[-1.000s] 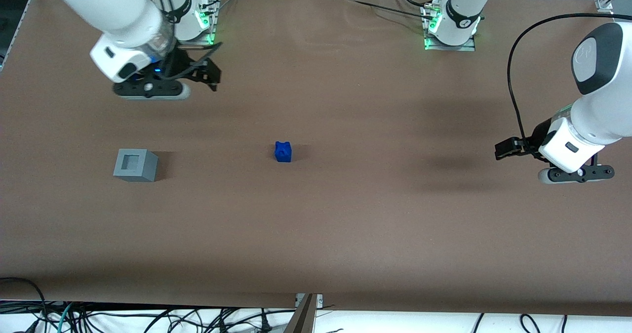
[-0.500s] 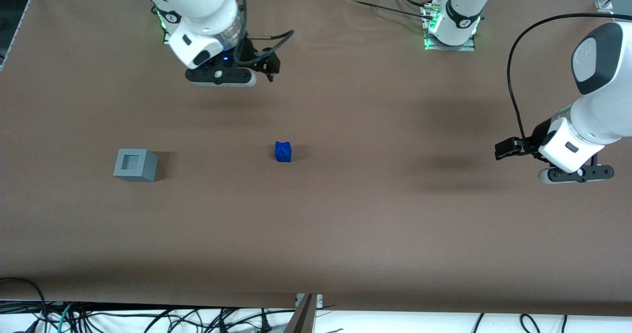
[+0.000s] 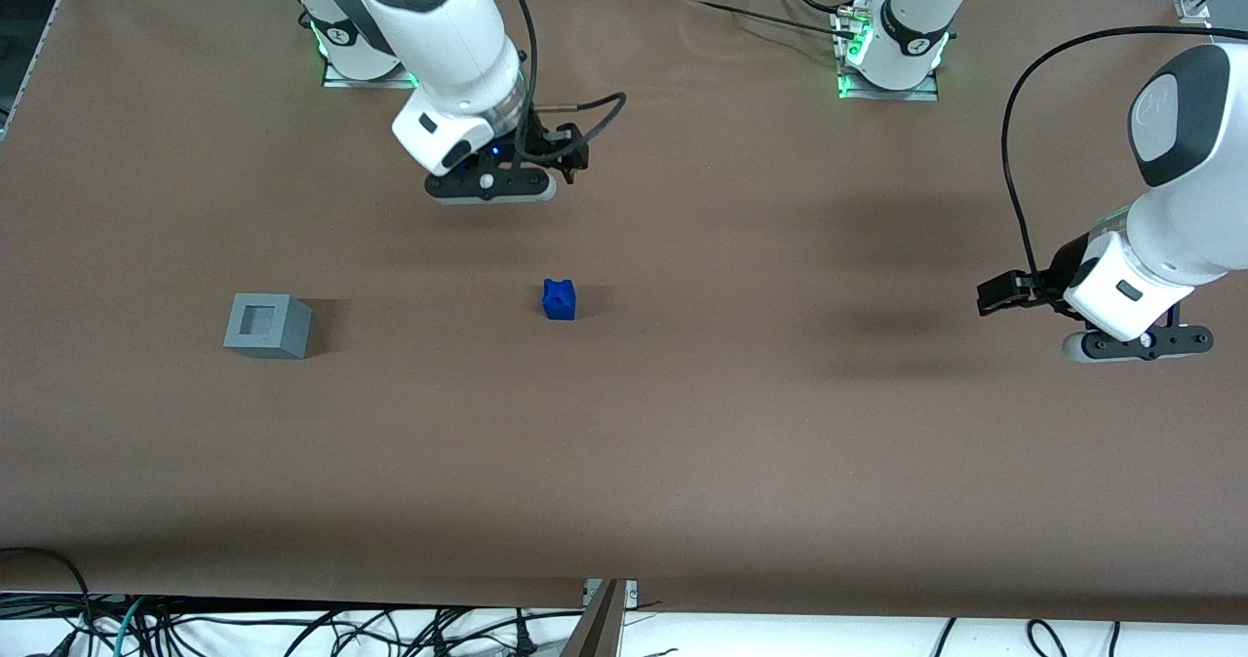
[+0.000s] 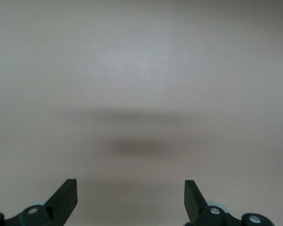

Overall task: Insert blue part into gray base with right arm
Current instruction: 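Move the open right gripper over the blue block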

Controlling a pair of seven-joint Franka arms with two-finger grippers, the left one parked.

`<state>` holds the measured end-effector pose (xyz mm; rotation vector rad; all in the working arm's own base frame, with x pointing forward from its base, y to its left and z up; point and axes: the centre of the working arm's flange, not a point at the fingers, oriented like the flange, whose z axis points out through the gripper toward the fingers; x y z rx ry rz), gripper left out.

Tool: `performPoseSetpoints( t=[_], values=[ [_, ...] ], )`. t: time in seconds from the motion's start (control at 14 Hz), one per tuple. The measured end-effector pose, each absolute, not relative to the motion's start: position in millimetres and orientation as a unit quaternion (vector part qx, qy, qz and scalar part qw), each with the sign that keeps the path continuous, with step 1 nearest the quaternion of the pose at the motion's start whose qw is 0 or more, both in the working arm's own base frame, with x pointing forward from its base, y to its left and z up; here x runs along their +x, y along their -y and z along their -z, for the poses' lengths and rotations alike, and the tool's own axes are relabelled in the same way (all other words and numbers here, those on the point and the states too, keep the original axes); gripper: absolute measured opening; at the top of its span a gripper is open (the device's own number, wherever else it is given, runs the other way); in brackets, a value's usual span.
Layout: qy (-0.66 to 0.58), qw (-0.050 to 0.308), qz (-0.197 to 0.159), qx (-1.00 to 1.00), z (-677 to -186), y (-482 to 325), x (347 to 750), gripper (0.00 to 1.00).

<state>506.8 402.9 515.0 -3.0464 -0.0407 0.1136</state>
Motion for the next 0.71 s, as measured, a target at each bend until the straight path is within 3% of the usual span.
performPoseSetpoints(
  t=[0.29,0.71],
  values=[
    [0.047,0.045,-0.036,-0.997,-484.5,-398.0,527.7,0.99],
    [0.055,0.039,-0.018,-0.998,-383.4,-397.2,550.8,0.99]
  ],
)
